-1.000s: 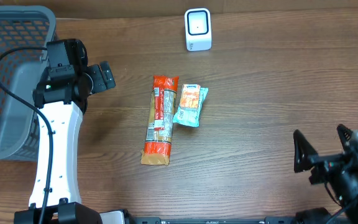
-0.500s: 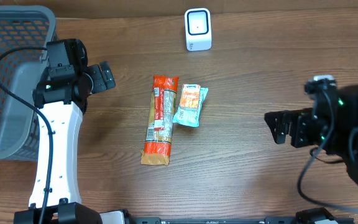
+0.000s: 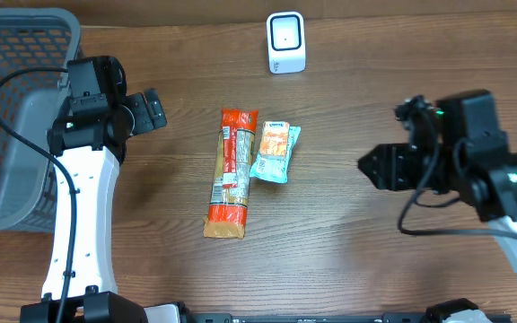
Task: Scan the item barcode
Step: 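Move the right gripper forward to the orange Kleenex tissue pack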
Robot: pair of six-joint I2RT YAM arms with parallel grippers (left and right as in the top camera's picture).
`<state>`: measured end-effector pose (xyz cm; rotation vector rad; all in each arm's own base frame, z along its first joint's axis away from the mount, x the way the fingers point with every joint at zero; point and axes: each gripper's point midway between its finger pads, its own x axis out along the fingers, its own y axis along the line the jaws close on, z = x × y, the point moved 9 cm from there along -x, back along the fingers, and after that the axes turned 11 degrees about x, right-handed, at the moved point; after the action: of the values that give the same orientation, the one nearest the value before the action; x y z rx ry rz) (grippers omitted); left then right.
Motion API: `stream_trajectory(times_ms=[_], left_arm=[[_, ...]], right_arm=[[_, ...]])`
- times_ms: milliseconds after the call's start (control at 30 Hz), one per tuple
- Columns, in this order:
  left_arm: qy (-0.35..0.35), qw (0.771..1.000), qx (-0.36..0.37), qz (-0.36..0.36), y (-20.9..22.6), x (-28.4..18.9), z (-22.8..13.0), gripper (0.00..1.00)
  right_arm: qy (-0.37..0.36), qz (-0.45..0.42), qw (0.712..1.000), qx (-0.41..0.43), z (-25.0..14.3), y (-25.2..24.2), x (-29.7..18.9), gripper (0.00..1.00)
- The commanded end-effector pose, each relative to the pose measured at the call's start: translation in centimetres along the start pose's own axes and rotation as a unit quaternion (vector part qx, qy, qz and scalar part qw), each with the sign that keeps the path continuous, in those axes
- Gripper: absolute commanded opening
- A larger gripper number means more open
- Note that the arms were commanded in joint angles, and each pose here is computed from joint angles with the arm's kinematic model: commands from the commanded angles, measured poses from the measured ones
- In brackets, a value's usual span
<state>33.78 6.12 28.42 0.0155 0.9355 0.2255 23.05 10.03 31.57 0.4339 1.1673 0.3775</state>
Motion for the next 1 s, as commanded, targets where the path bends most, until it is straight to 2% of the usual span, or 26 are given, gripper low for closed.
stream_trajectory(times_ms=[0, 167, 267, 367, 667, 833, 967], left_arm=[[-0.002, 1.000, 0.008, 0.003, 0.1, 0.1, 0.3, 1.00], [-0.002, 1.000, 0.008, 0.003, 0.1, 0.2, 0.3, 1.00], [-0.002, 1.000, 0.008, 0.003, 0.1, 0.2, 0.3, 1.00], [-0.002, 1.000, 0.008, 0.003, 0.1, 0.1, 0.3, 1.00], [-0.002, 1.000, 0.008, 0.003, 0.1, 0.1, 0.3, 1.00], [-0.002, 1.000, 0.008, 0.003, 0.1, 0.1, 0.3, 1.00], [-0.002, 1.000, 0.008, 0.003, 0.1, 0.1, 0.3, 1.00]], right_arm=[[0.018, 0.022, 1.000, 0.003, 0.4, 1.9, 1.8, 0.57], [0.042, 0.035, 0.998, 0.019, 1.6, 4.6, 5.5, 0.56], [0.056, 0.000, 0.998, 0.040, 3.5, 5.7, 7.6, 0.55], [0.038, -0.028, 0.998, 0.031, 5.1, 6.3, 9.3, 0.56], [0.011, -0.054, 0.998, 0.040, 7.3, 3.9, 9.9, 0.60], [0.024, -0.024, 0.998, 0.046, 8.5, 2.1, 9.6, 0.60], [0.046, 0.002, 0.998, 0.046, 8.9, 1.6, 11.3, 0.59]])
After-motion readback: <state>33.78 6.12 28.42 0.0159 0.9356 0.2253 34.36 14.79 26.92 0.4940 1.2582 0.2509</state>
